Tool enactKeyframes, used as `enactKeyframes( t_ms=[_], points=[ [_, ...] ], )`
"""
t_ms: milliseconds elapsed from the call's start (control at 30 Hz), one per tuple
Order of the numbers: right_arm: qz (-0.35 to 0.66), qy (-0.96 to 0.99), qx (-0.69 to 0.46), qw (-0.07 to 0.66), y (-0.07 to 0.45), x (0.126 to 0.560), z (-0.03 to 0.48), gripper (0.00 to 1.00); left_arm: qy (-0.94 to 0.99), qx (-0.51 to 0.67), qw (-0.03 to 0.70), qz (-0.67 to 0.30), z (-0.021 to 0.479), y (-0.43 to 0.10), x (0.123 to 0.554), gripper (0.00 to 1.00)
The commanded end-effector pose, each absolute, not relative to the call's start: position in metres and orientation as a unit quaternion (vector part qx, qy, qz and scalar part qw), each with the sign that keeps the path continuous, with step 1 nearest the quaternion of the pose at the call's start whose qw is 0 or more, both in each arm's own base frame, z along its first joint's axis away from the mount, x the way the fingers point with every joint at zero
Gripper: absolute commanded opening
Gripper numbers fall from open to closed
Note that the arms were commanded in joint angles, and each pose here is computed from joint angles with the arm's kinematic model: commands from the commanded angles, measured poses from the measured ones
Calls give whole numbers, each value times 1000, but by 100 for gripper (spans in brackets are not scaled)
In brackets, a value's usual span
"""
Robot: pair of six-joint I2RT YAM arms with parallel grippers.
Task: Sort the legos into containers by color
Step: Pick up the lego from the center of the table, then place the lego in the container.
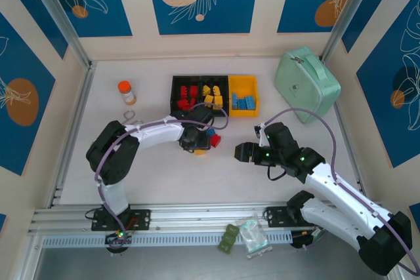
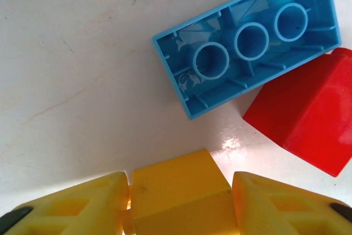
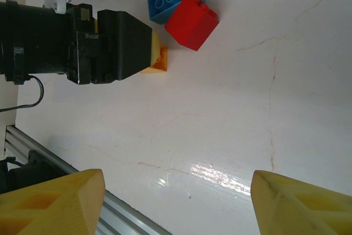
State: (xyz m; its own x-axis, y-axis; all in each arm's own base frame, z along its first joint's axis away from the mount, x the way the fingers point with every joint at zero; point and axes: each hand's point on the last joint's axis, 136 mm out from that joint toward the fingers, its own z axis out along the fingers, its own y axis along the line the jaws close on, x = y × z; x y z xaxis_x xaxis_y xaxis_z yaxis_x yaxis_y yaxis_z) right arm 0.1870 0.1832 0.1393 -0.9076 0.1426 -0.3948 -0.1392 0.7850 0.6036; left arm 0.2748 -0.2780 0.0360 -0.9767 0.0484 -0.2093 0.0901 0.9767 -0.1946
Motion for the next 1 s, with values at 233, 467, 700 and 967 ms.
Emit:
enactKeyframes(
  t_ms=[233,467,700,967],
  points=[
    [326,921,8,213,185,189,133,70,990,43,113,-79,49,-265,268,39],
    [327,918,5,223,185,192,140,70,985,59,144,-80,77,-267,280,39],
    [323,916,3,236,184,199,149,70,977,73,178,-96,109,-283,314,38],
    [323,914,10,245,182,209,156,70,967,82,217,-108,137,-305,372,38]
  ],
)
